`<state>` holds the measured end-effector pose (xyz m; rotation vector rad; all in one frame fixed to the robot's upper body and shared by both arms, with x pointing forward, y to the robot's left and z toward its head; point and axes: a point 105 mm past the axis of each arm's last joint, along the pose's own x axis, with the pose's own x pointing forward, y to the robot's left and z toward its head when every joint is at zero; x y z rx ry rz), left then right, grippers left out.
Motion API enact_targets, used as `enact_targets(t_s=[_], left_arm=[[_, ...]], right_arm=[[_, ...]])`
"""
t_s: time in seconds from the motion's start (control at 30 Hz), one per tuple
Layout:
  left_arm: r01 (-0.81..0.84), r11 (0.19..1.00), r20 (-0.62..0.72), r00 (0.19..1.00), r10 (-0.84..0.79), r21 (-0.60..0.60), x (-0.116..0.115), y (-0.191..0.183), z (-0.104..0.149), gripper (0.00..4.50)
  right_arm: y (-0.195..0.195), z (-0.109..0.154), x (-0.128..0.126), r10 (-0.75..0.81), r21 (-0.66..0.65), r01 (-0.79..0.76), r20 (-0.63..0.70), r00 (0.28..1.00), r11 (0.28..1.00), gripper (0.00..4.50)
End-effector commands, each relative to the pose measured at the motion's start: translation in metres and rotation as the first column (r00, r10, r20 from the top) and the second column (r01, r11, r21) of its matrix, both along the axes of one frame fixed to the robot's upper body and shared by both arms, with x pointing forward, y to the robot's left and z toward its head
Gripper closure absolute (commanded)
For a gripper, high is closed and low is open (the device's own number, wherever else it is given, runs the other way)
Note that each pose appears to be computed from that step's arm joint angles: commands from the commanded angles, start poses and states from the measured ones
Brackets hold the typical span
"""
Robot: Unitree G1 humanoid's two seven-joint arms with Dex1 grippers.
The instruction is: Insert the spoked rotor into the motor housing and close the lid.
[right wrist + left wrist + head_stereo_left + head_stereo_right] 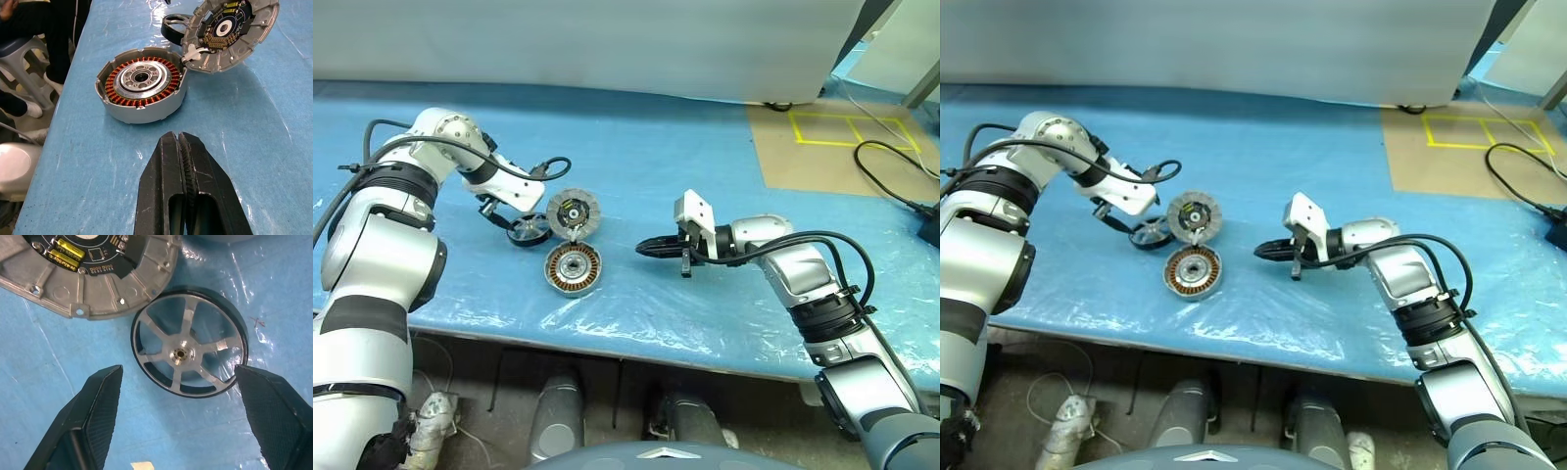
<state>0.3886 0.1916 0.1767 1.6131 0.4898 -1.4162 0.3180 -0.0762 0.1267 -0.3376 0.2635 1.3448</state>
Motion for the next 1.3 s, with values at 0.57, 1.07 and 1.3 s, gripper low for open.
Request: enact_targets(t_s=[0.57,1.07,1.3], left_arm=[[-0.028,1.000,0.027,0.999,0.028,0.003,0.005,0.002,-0.021,0.65],[-0.020,1.000,-0.019,1.000,0.020,-0.023,-0.001,-0.001,-0.030,1.02],[-0.023,1.000,-0.009,1.000,0.022,-0.016,0.001,-0.002,-0.037,3.12]], right_arm=[[0.001,0.012,-0.002,0.005,0.003,-0.005,0.045,0.999,1.000,4.50],[0.001,0.009,0.000,0.005,-0.004,-0.005,0.049,0.999,1.000,4.50],[0.000,0.006,0.002,-0.002,-0.004,0.002,0.047,0.999,1.000,4.50]])
